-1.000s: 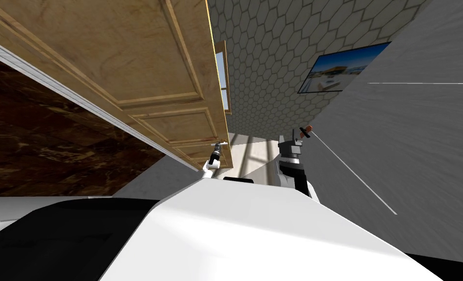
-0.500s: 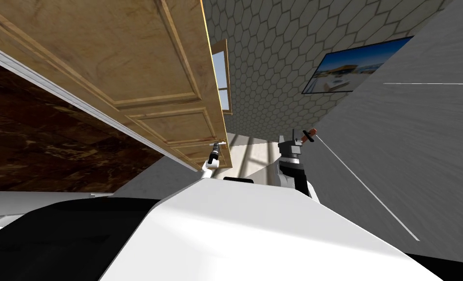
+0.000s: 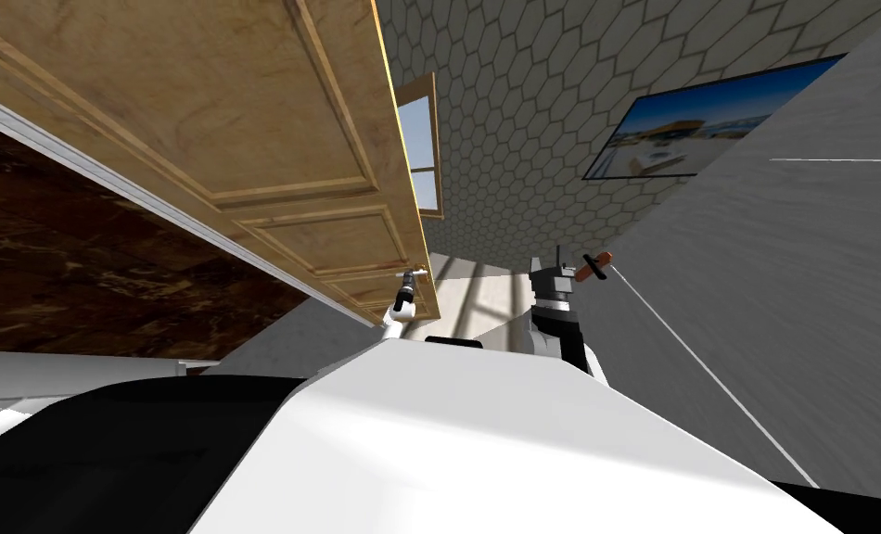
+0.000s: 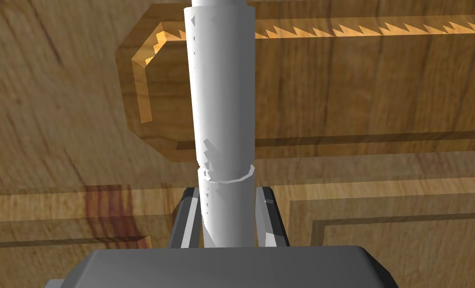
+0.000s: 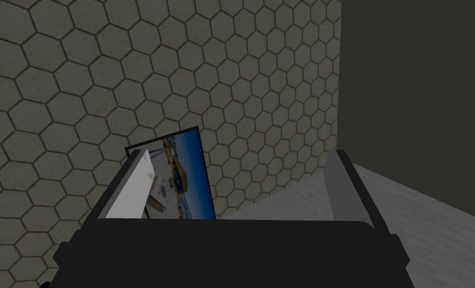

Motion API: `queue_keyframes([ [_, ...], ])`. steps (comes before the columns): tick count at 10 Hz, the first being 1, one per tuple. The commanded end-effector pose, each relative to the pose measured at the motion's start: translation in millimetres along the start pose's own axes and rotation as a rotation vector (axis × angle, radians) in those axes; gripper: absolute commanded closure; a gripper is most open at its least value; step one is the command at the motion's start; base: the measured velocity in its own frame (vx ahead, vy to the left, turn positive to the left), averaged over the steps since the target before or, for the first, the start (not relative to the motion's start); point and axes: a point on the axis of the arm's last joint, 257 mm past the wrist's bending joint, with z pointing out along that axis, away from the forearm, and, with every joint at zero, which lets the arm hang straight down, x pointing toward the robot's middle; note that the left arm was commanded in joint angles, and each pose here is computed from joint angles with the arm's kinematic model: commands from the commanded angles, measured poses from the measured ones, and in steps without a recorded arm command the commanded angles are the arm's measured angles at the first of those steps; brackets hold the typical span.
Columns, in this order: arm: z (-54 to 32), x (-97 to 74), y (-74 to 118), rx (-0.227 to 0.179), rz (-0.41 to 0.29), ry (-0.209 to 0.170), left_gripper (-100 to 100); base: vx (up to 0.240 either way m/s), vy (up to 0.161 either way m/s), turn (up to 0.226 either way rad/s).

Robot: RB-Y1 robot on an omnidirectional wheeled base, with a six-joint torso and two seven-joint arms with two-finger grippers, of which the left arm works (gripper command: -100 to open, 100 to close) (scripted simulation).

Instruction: Push the door open

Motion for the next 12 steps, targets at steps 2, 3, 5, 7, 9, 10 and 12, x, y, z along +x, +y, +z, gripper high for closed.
queue_keyframes([
  [2, 2.0, -23.7, -5.5, 0.010, 0.003, -0.043, 100, 0.117, -0.102, 0.087],
  [3, 2.4, -30.2, -5.0, 0.009, 0.000, -0.059, 100, 0.129, -0.114, 0.104],
  [5, 2.6, -38.3, -4.2, 0.007, -0.006, -0.080, 100, 0.156, -0.096, 0.075],
  [7, 2.6, -46.4, -2.9, 0.005, -0.013, -0.103, 100, 0.158, -0.120, 0.096],
  [9, 2.3, -52.2, -1.6, 0.002, -0.021, -0.121, 100, 0.173, -0.104, 0.081],
  [10, -0.1, -52.7, 1.4, -0.005, -0.019, -0.118, 100, 0.071, -0.031, 0.042],
  [12, -1.5, -71.1, -1.7, 0.001, -0.009, -0.146, 100, 0.154, -0.047, 0.047],
])
